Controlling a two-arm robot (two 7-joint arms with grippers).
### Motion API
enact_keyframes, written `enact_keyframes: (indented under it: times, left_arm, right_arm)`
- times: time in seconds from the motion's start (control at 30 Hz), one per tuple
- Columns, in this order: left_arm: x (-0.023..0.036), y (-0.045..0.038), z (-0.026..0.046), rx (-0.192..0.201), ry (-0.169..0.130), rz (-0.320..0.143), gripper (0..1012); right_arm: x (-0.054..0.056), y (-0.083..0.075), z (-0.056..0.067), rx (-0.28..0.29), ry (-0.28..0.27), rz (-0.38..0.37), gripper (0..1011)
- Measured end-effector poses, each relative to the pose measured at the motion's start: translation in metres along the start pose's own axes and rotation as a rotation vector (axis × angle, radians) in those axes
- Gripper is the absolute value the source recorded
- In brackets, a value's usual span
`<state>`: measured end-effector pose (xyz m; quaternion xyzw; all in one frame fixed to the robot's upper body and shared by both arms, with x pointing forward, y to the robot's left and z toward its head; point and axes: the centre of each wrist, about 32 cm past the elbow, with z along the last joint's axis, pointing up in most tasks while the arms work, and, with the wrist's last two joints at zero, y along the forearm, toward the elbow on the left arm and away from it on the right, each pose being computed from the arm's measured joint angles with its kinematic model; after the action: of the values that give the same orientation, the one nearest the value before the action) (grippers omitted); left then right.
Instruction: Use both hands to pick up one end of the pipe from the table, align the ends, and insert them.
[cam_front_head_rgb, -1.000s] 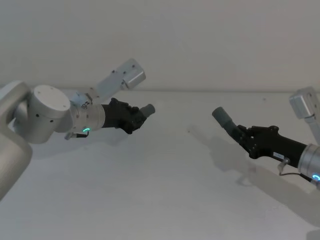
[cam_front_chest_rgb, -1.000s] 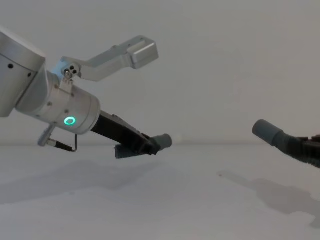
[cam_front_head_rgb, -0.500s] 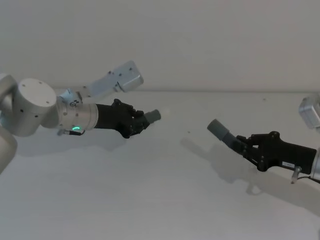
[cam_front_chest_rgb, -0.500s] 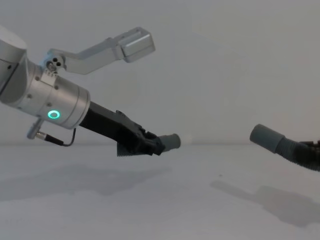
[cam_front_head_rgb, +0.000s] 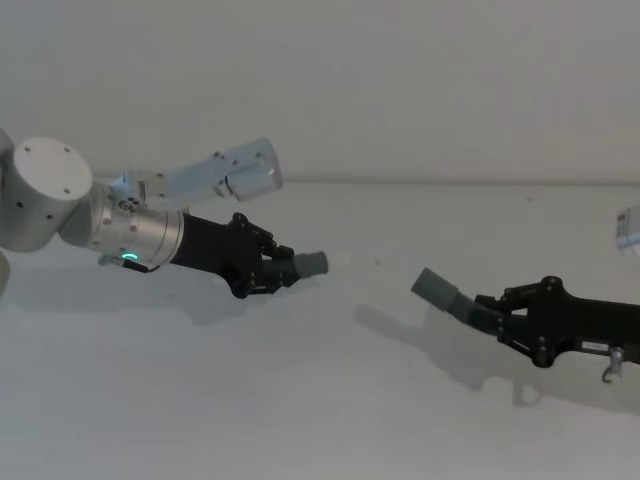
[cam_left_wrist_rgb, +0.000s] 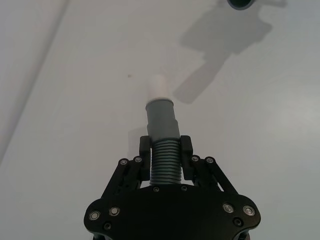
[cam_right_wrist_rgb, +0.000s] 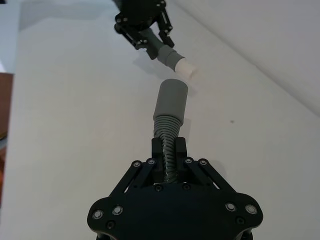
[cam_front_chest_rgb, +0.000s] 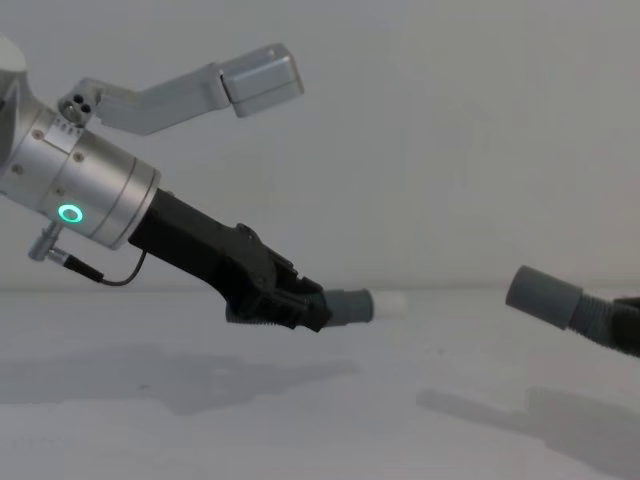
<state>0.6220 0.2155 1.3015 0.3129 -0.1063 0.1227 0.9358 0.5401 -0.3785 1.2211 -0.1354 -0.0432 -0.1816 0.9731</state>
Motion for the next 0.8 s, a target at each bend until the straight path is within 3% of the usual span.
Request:
enact_keyframes:
  times: [0.4, 0.8]
  left_arm:
    - [0.0048, 0.0098, 0.0060, 0.020, -0.063, -0.110, 328]
    - [0.0079, 0.0127, 0.0118, 0.003, -0.110, -0.172, 328]
  right_arm:
    - [0.009, -0.009, 0.004, -0.017, -0.024, 0.148, 124]
    - [0.012, -0.010, 0.010, -0.029, -0.033, 0.200, 125]
